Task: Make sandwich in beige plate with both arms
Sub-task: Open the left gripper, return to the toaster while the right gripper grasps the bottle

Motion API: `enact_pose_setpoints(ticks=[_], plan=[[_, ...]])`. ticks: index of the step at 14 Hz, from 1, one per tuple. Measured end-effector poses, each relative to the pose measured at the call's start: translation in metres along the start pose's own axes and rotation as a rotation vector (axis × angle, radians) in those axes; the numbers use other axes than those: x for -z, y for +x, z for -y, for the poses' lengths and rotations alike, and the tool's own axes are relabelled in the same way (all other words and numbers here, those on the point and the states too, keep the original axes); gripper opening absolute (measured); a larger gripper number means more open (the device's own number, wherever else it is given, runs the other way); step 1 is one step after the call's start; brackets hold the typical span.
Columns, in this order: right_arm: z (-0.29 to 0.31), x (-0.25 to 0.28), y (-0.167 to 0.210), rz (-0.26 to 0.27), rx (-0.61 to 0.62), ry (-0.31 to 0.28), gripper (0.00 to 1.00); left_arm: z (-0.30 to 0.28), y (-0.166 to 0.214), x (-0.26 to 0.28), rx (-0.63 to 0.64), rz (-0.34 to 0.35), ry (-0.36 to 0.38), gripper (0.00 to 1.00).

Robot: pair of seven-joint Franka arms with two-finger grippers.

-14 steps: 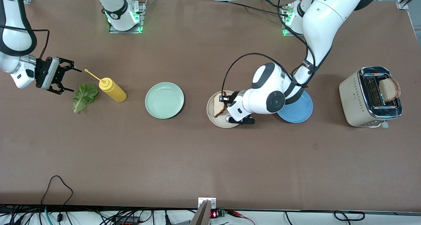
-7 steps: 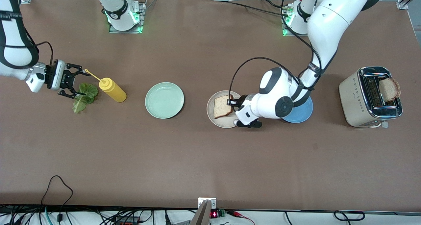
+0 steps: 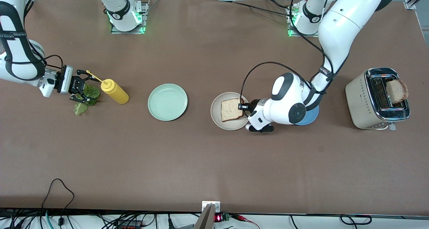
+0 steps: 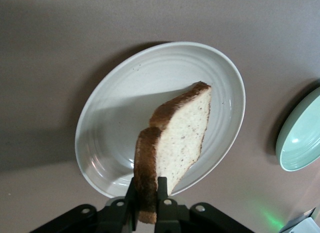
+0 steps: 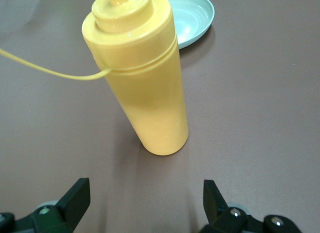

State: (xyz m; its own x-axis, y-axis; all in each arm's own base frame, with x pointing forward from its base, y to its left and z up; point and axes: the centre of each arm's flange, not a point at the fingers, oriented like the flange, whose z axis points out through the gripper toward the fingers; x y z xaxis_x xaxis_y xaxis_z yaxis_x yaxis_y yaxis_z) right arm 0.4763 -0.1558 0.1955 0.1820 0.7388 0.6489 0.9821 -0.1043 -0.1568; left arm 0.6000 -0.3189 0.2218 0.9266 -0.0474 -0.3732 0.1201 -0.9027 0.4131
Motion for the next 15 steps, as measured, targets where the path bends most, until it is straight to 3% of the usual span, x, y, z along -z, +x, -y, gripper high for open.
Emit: enact_pose_setpoints(ticks=[3,5,7,8,11,15], plan=[[-0.002,-0.004,0.004,-0.035,0.011,-0.022,1.0,-0.001,-0.001,-0.002,-0.001,0.003,0.0,0.56],[-0.003,-0.012,0.01,-0.083,0.025,-0.025,1.0,-0.003,-0.002,-0.002,-0.005,0.004,-0.001,0.71],[-0.003,-0.019,0.017,-0.146,0.033,-0.022,1.0,-0.008,-0.003,0.003,-0.012,-0.004,-0.006,0.96],[-0.003,-0.022,0.019,-0.176,0.039,-0.026,1.0,-0.011,-0.002,0.011,-0.017,-0.017,-0.01,1.0],[0.0,-0.035,0.017,-0.241,0.05,-0.016,1.0,-0.019,-0.01,0.061,-0.022,-0.054,-0.001,1.0],[0.001,-0.045,0.011,-0.258,0.049,-0.006,1.0,0.058,-0.002,0.155,0.087,-0.096,0.005,1.0]])
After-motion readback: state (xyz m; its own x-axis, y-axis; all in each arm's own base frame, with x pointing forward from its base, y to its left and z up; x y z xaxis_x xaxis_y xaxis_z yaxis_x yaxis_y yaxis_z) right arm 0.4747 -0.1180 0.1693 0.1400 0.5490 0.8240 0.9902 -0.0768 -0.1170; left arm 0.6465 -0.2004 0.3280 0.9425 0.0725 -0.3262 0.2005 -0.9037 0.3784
